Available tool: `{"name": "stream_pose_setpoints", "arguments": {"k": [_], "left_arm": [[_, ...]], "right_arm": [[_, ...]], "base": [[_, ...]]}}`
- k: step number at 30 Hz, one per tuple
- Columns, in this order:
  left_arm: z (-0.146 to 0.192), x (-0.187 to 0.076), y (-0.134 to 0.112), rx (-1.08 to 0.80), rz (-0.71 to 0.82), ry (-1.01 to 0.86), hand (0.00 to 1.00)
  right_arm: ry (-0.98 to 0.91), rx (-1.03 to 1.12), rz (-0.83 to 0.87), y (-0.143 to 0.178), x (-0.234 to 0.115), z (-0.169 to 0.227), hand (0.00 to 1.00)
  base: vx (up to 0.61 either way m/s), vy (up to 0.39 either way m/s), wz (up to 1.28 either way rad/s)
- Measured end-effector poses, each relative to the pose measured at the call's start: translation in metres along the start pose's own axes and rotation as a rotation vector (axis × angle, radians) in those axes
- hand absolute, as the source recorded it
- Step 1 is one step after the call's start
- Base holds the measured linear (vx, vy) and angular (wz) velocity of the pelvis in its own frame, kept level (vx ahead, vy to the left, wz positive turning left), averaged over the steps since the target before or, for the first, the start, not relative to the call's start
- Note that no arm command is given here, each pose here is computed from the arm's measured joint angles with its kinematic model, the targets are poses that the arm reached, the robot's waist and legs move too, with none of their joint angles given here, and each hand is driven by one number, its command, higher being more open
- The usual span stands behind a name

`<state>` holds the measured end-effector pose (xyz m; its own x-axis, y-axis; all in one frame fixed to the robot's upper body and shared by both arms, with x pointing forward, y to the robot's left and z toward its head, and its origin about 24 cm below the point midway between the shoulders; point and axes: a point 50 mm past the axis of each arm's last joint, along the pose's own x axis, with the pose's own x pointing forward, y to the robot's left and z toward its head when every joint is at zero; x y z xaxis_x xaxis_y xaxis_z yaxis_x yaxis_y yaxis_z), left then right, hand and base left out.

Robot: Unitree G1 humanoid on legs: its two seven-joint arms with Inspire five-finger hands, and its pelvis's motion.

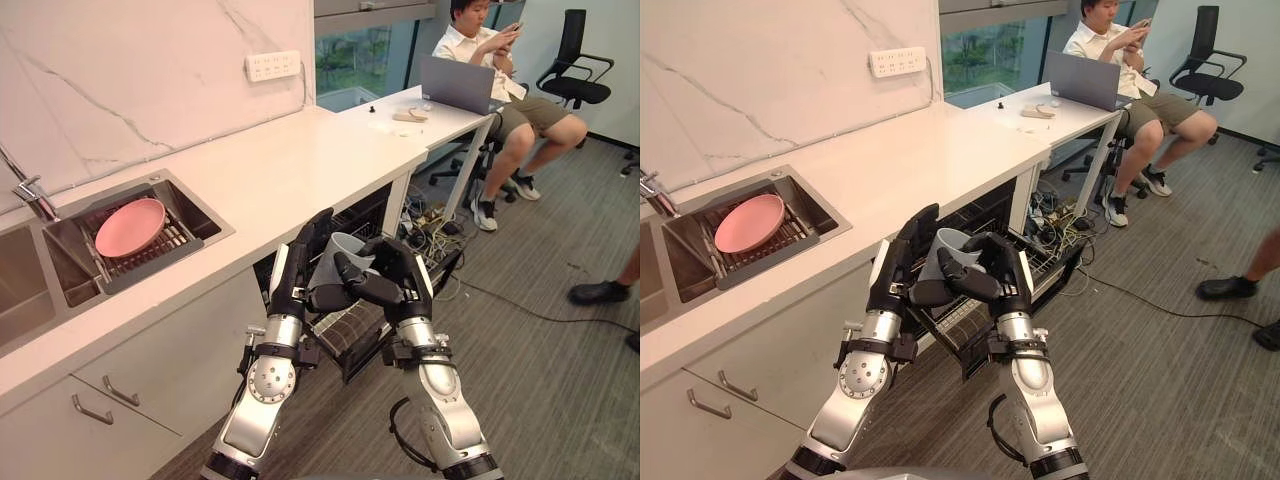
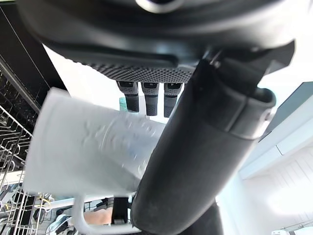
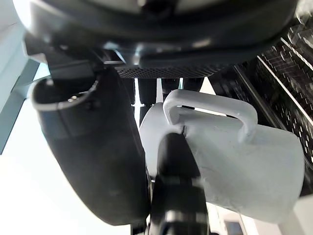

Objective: Walk over to the sink, pick up the cup, carry it to the dishwasher, place the cup inside the dishwasher, then close the dishwasher door

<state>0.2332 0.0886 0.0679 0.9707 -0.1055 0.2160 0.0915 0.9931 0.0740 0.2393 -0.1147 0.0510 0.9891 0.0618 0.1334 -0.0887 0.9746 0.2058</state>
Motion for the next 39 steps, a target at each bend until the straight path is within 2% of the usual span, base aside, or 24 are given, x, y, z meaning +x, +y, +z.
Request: {"name": "stream_pose_setpoints", "arguments": {"k": [11, 20, 24, 30, 39], "left_arm": [[-0.005, -0.003, 0.017, -0.039, 0.050, 0.020, 0.90], [-0.039, -0.034, 0.032, -0.104, 0.102, 0.198, 0.90], [-0.054, -0.054, 0.046, -0.122, 0.140, 0.287, 0.90], [-0.069, -0.064, 0.065, -0.100, 0.180, 0.354, 0.90], [-0.089, -0.066, 0.093, -0.115, 0.313, 0.430, 0.90]], "right_arm": [[-0.101, -0.105, -0.031, -0.007, 0.015, 0.022, 0.30], [-0.146, -0.229, -0.032, -0.016, 0.034, 0.034, 0.30], [-0.079, -0.341, -0.059, -0.035, 0.047, 0.025, 0.30], [0.026, -0.462, -0.121, -0.062, 0.066, 0.015, 0.30], [0.019, -0.548, -0.254, -0.096, 0.101, 0.042, 0.30]], "base": [[0.00, 0.000, 0.01], [-0.02, -0.011, 0.17], [-0.03, -0.013, 0.31], [-0.04, -0.015, 0.36], [-0.09, 0.014, 0.18]]}}
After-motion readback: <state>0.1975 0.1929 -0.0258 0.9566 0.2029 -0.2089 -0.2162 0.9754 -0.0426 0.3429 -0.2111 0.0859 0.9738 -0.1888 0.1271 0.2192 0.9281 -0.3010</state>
